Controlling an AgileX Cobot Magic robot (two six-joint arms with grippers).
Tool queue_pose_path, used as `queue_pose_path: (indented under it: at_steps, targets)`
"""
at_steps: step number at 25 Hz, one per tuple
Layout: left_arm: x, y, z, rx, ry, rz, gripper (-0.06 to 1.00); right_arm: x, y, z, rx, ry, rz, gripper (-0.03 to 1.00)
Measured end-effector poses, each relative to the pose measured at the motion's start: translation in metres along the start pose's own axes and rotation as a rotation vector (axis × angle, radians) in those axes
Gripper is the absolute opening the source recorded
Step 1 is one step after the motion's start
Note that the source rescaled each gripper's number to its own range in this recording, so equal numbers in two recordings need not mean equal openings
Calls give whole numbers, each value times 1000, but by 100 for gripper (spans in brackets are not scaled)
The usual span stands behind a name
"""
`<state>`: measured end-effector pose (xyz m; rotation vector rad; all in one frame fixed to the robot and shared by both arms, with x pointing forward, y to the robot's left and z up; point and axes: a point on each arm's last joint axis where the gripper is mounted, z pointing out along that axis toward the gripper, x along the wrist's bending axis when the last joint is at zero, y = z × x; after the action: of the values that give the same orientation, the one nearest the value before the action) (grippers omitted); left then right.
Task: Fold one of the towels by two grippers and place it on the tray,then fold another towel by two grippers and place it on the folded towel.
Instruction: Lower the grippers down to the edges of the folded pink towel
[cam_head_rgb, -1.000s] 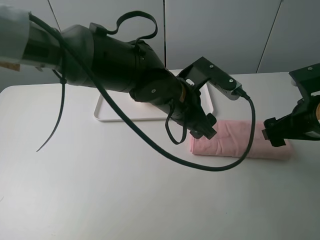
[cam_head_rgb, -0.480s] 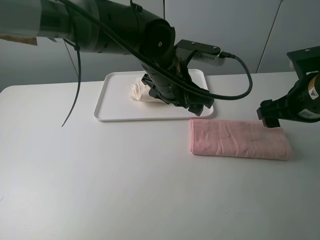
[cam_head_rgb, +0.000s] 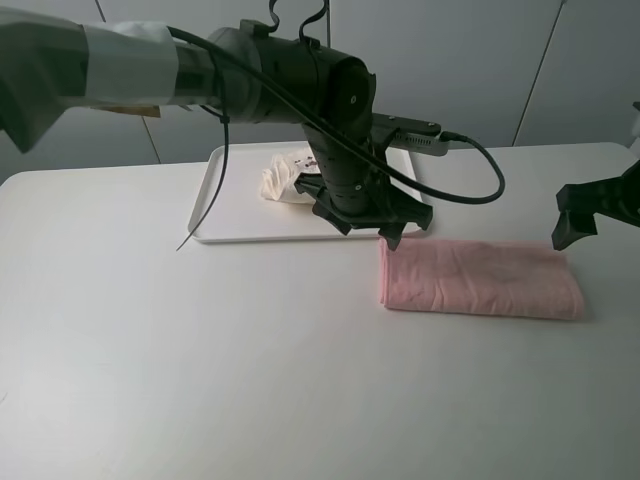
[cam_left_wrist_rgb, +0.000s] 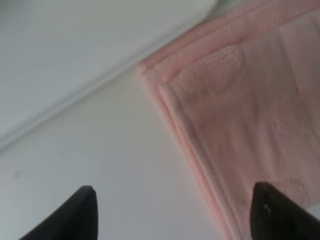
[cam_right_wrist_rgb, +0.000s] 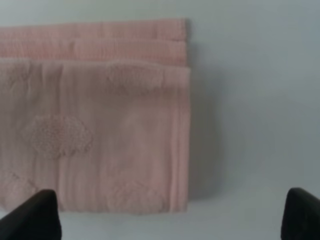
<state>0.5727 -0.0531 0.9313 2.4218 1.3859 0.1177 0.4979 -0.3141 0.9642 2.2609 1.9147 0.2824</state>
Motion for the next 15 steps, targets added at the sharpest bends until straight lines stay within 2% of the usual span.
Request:
queue_pose_path:
  at_steps: [4,8,15]
  targets:
    - [0,-5,20,46,-5,-14,87,-1,4,15,79,-3,-11,95]
    - [0,-6,29,44,-8,-22,94,0,11,24,100,-5,-13,95]
    - [-1,1,36,99,7,-124,95,0,26,40,136,-17,-23,95]
